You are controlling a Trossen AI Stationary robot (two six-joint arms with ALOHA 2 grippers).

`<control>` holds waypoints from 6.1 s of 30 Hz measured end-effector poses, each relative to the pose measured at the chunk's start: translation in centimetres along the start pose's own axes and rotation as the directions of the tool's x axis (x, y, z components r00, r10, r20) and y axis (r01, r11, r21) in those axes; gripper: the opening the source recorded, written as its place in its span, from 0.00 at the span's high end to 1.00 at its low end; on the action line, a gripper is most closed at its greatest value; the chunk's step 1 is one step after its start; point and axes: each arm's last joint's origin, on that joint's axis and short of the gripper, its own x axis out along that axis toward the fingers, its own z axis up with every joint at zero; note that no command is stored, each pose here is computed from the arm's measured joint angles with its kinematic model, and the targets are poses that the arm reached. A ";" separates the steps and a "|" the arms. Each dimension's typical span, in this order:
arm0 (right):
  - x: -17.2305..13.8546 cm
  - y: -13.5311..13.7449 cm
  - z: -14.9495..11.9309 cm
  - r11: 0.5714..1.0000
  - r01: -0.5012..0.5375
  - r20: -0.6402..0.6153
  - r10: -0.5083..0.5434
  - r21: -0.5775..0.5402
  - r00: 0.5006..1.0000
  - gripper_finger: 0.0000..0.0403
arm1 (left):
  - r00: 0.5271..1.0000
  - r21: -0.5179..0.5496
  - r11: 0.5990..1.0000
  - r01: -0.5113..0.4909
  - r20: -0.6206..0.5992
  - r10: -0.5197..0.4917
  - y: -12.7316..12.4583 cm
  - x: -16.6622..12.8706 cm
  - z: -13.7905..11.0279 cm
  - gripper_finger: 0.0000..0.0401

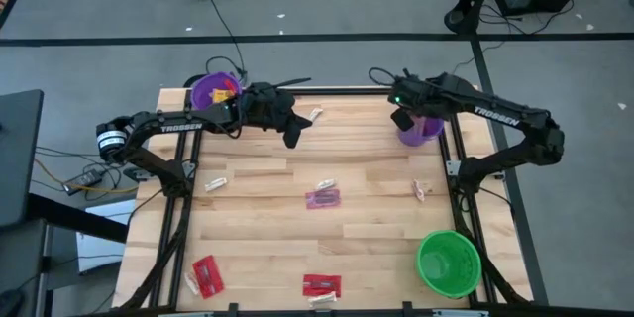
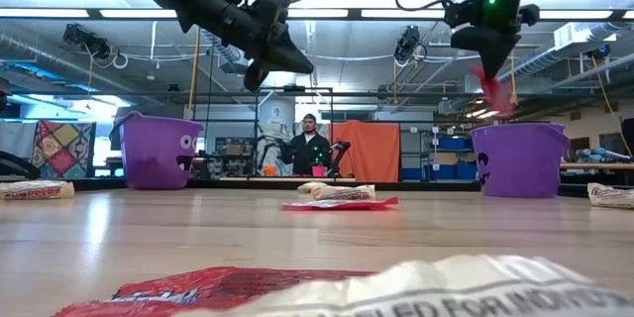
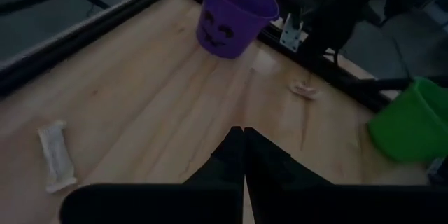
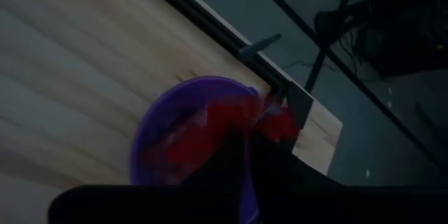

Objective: Sort candy by brand, put in halloween buckets
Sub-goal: Put the red candy into the right purple bucket

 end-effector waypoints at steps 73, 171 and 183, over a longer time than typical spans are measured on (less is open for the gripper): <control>3.6 11.9 -3.3 0.474 -0.810 0.106 0.877 -0.344 0.468 0.75 | 0.449 -0.154 0.925 0.347 -0.839 -0.307 -16.1 -14.6 -22.8 0.74; 3.1 15.3 3.8 0.276 -0.954 0.552 0.817 -0.118 0.168 0.77 | 0.947 0.178 0.957 -0.228 0.271 0.175 -7.6 0.9 -7.1 0.92; 2.5 14.0 4.0 0.307 -0.940 0.570 0.803 -0.147 0.173 0.99 | 0.940 0.142 0.964 -0.227 0.291 0.178 -7.6 0.8 -6.7 0.91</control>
